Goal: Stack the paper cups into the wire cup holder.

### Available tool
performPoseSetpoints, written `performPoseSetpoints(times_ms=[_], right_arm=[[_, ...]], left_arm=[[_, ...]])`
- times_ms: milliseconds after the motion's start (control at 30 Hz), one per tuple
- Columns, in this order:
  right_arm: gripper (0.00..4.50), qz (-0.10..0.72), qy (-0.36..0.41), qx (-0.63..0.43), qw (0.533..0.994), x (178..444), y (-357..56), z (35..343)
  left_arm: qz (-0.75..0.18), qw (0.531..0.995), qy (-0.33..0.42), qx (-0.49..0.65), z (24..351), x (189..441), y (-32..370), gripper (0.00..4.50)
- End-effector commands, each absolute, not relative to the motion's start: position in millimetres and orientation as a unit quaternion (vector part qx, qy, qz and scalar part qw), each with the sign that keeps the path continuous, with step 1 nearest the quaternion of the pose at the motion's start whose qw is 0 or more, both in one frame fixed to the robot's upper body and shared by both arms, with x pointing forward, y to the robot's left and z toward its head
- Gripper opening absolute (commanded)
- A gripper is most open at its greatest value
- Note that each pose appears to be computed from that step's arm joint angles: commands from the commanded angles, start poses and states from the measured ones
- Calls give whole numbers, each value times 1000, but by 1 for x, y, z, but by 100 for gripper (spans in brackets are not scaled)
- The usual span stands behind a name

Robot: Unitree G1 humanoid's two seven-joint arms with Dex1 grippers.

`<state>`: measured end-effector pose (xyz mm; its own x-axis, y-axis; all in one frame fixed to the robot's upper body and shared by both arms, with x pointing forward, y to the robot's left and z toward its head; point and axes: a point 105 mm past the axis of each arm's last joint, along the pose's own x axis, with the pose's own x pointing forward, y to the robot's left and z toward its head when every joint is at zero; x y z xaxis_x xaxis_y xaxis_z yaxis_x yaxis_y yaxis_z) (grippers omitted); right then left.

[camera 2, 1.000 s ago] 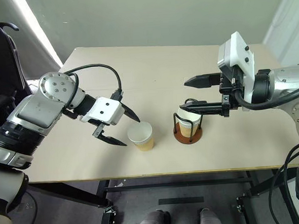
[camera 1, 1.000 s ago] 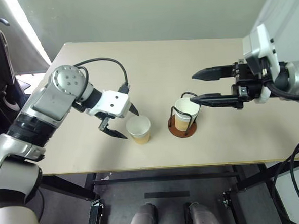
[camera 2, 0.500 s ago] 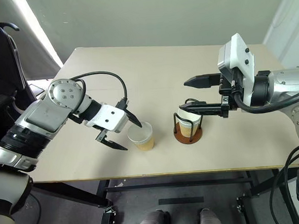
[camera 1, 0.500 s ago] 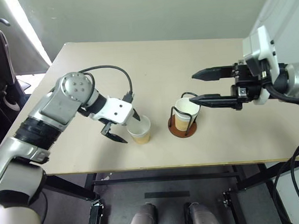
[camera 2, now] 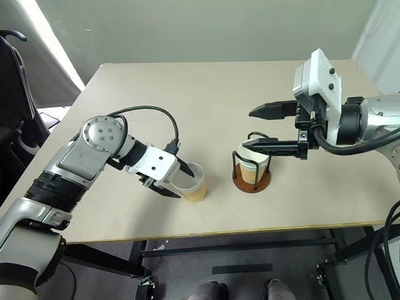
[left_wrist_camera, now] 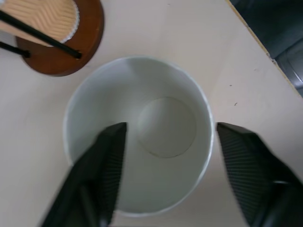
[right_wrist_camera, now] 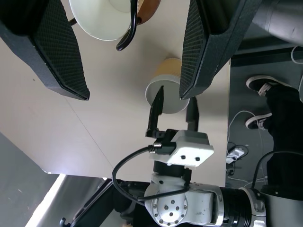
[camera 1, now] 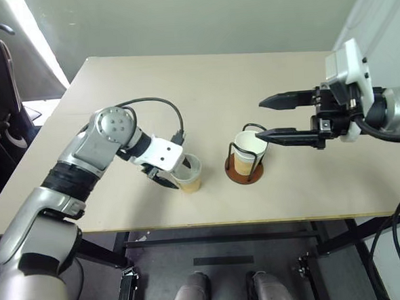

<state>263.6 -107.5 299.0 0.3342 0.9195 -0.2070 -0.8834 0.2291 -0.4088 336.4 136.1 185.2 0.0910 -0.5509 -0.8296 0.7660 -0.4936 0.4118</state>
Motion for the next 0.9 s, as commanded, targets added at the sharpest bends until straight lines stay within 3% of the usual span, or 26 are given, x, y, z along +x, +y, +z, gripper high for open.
performPoseSetpoints(times_ms=[33, 200, 633, 900], right_arm=[[303, 572, -51, -250, 780, 260, -108, 304], [303, 573, -47, -249, 779, 261, -109, 303], [303, 564, -30, -260, 783, 266, -117, 297], [303, 528, 16, -308, 791, 293, -143, 277]], left_arm=[[-661, 493, 89, 559, 200, 338, 140, 177], [-657, 506, 99, 550, 206, 340, 145, 1], [-655, 523, 104, 536, 213, 343, 149, 1], [-620, 573, 59, 533, 262, 367, 137, 1]])
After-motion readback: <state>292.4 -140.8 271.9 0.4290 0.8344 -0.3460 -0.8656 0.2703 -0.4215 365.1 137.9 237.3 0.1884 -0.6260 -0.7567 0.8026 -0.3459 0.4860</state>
